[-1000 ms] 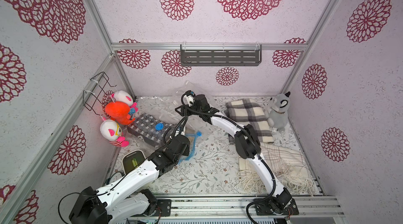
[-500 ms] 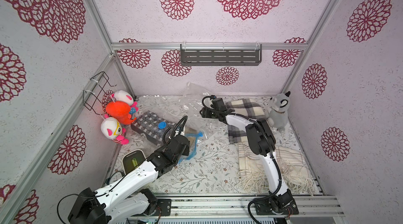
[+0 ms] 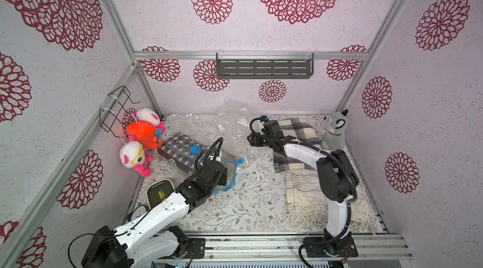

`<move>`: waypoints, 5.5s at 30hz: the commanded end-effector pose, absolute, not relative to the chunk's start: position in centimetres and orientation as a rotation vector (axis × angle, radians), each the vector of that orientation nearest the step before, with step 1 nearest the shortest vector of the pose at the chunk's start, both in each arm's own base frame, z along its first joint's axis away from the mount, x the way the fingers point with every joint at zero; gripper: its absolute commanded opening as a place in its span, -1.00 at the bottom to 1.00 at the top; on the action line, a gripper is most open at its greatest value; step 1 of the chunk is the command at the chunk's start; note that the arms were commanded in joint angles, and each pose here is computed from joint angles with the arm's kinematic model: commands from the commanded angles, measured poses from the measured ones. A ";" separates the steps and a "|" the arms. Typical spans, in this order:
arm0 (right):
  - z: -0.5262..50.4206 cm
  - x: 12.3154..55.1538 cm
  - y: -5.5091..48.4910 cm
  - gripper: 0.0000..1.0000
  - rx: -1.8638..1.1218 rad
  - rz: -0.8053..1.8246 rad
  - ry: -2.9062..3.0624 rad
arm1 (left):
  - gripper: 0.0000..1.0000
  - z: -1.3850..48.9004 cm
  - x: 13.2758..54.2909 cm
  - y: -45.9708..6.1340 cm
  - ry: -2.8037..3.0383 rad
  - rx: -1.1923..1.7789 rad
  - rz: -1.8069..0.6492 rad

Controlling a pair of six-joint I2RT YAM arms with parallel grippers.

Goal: Take the scarf out of the vacuum bag
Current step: Adjust the vacuum bag at the center of the board, then take out the scarf from the vacuum bag.

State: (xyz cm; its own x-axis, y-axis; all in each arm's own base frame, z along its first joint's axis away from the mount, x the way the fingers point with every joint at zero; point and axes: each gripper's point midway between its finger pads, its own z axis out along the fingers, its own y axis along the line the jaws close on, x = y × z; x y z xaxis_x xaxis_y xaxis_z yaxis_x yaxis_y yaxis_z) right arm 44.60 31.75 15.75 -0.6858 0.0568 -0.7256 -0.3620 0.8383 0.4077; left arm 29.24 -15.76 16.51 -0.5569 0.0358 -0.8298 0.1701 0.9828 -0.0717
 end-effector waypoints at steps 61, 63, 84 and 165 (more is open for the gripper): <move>11.5 32.6 44.6 -1.00 -0.238 1.298 2.007 | -1.00 15.4 34.8 -15.6 2.157 0.022 -0.179; 11.1 32.2 44.1 -1.00 -0.252 1.275 2.032 | -1.00 15.0 35.3 -15.5 2.165 0.019 -0.191; 9.8 28.5 43.0 -1.00 -0.553 0.824 2.119 | -1.00 17.4 38.9 -19.0 2.088 0.098 -0.470; 8.3 25.1 22.2 -1.00 -0.113 1.279 2.373 | -1.00 15.0 32.0 -9.5 2.104 -0.098 -0.140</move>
State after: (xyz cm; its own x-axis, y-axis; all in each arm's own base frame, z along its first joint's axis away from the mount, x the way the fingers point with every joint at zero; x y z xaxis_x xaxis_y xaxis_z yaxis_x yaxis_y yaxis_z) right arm 25.76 19.21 6.29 -0.8865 0.2279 -0.4028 -0.1572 0.6703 0.7252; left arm 32.02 -10.96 13.74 -0.5441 -0.1229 -0.8300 0.0322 0.9854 -0.1670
